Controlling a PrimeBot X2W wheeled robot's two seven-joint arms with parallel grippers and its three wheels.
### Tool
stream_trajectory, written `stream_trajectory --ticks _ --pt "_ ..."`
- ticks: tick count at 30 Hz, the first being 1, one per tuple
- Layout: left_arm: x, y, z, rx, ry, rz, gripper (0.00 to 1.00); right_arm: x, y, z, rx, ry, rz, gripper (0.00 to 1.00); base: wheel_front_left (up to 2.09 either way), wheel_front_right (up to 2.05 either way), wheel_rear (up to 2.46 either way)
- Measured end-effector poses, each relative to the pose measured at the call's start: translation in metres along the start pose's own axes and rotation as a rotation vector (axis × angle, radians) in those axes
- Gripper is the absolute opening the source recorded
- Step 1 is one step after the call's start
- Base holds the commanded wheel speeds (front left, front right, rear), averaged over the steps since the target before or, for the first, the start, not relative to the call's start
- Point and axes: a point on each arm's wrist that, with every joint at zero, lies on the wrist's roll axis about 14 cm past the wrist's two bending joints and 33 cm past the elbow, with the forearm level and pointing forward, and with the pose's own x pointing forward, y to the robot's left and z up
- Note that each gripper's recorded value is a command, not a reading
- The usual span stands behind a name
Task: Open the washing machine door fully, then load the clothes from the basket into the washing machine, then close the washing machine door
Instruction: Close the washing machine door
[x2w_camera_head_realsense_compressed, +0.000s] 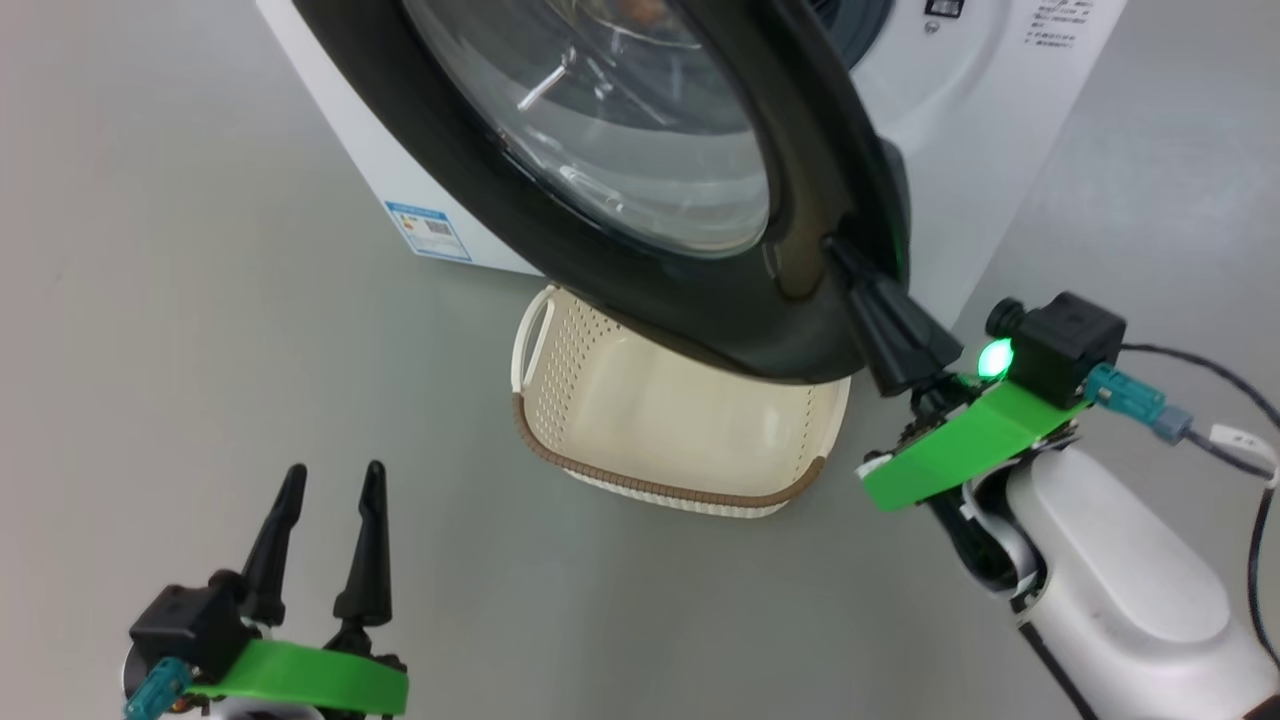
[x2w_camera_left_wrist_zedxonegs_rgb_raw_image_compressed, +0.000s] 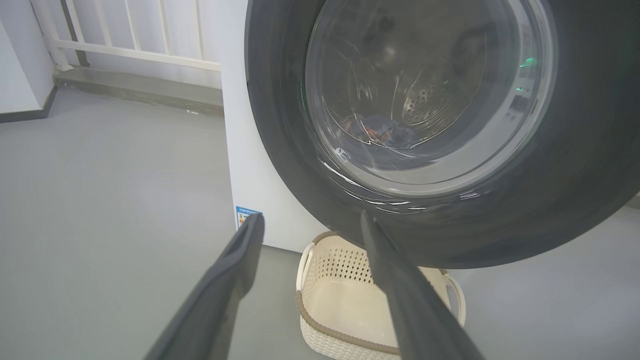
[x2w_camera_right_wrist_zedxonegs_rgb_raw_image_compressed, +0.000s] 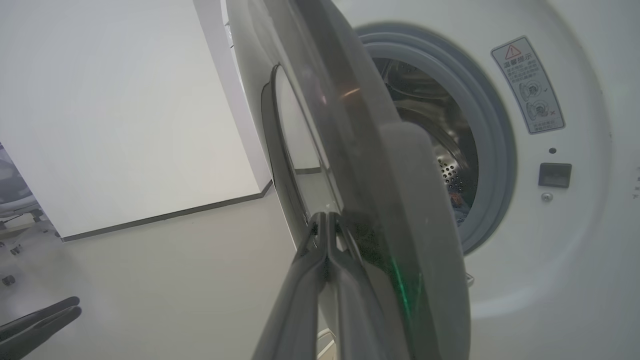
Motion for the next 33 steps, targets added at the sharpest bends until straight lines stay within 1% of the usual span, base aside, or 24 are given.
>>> stream_trajectory --ticks 4,11,16,17,24,33 --pt "0.008 -0.005 0.0 -0.007 -0.003 -0.006 1.0 0.008 -0.014 0.002 -0.017 -0.008 -0.008 0.0 0.0 0.0 0.0" --pt "0.021 -0.013 0.002 0.002 -0.01 -0.029 1.0 0.025 -0.049 0.012 -0.054 -0.038 -0.054 0.0 0.0 0.0 0.0" --pt "0.029 -0.021 -0.001 0.006 -0.002 -0.048 1.0 0.039 -0.07 0.016 -0.05 -0.069 -0.088 0.0 0.0 0.0 0.0" --pt "0.029 -0.021 -0.001 0.006 -0.002 -0.048 1.0 0.039 -0.07 0.016 -0.05 -0.069 -0.088 0.0 0.0 0.0 0.0" --pt "0.052 -0.031 0.008 0.005 -0.033 -0.075 1.0 0.061 -0.104 0.023 -0.065 -0.111 -0.133 0.0 0.0 0.0 0.0" --pt "0.062 -0.031 0.002 0.013 -0.024 -0.073 1.0 0.088 -0.129 0.021 -0.069 -0.142 -0.163 0.0 0.0 0.0 0.0"
